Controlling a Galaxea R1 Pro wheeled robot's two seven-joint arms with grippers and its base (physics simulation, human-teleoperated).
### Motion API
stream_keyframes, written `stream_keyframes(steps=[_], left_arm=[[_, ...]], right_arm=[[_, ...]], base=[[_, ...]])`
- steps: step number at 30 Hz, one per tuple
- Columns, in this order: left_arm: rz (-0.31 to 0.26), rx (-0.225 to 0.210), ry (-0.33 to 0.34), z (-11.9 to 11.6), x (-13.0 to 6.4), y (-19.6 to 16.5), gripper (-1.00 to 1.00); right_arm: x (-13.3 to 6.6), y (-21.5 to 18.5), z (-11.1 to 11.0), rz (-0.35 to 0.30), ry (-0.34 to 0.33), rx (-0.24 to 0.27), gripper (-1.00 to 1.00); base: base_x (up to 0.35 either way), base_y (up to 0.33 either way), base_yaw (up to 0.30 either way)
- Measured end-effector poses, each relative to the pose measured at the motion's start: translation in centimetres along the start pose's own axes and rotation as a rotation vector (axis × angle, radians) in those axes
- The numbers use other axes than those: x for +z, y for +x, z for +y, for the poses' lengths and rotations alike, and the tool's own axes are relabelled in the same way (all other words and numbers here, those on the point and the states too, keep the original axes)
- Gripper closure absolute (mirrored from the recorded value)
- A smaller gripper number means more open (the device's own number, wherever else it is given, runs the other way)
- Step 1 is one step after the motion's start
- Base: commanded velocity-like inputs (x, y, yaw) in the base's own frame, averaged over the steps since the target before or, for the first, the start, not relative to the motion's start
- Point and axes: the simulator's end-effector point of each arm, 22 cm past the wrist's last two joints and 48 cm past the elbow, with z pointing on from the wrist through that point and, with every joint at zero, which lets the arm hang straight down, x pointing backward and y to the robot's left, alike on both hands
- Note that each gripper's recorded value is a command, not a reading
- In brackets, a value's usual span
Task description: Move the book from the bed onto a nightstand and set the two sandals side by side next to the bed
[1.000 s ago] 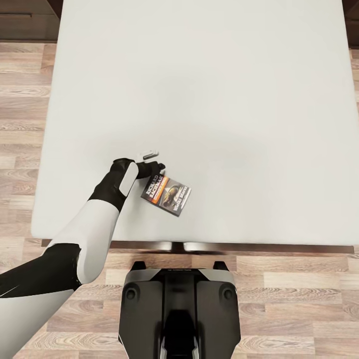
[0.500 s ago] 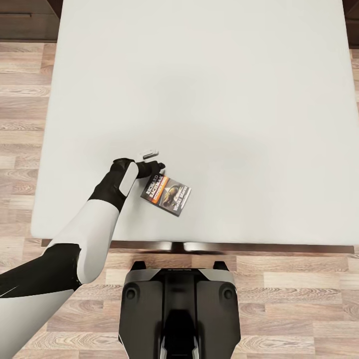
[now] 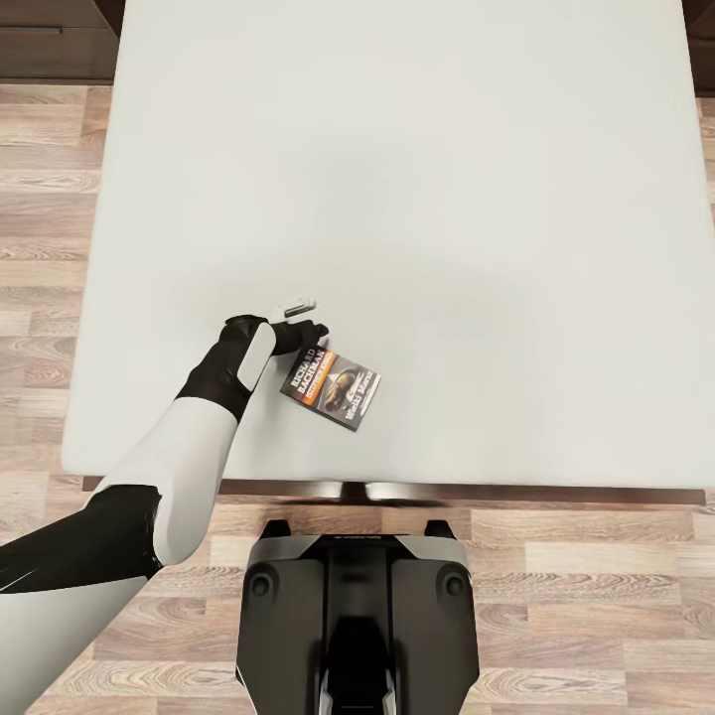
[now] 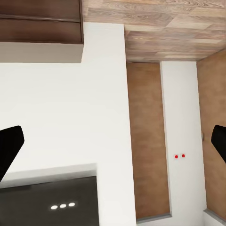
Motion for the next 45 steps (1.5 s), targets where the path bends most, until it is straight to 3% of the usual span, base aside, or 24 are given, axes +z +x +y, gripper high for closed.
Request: stream_keyframes(steps=[15,29,45], left_arm=[[-0.001,-0.001,-0.027,0.6,0.1,0.0,-1.00],[-0.003,0.000,-0.107,2.3,0.1,0.1,-1.00],[-0.003,0.004,-0.122,2.6,0.1,0.1,-1.00]], right_arm=[[0.0,0.0,0.0,0.000,0.000,0.000,-1.00],[0.0,0.0,0.0,0.001,0.000,0.000,-1.00],[-0.1,0.0,0.2,0.000,-0.002,-0.001,-1.00]], base=[[0.000,0.000,0.000],[0.000,0.000,0.000],[0.000,0.000,0.000]])
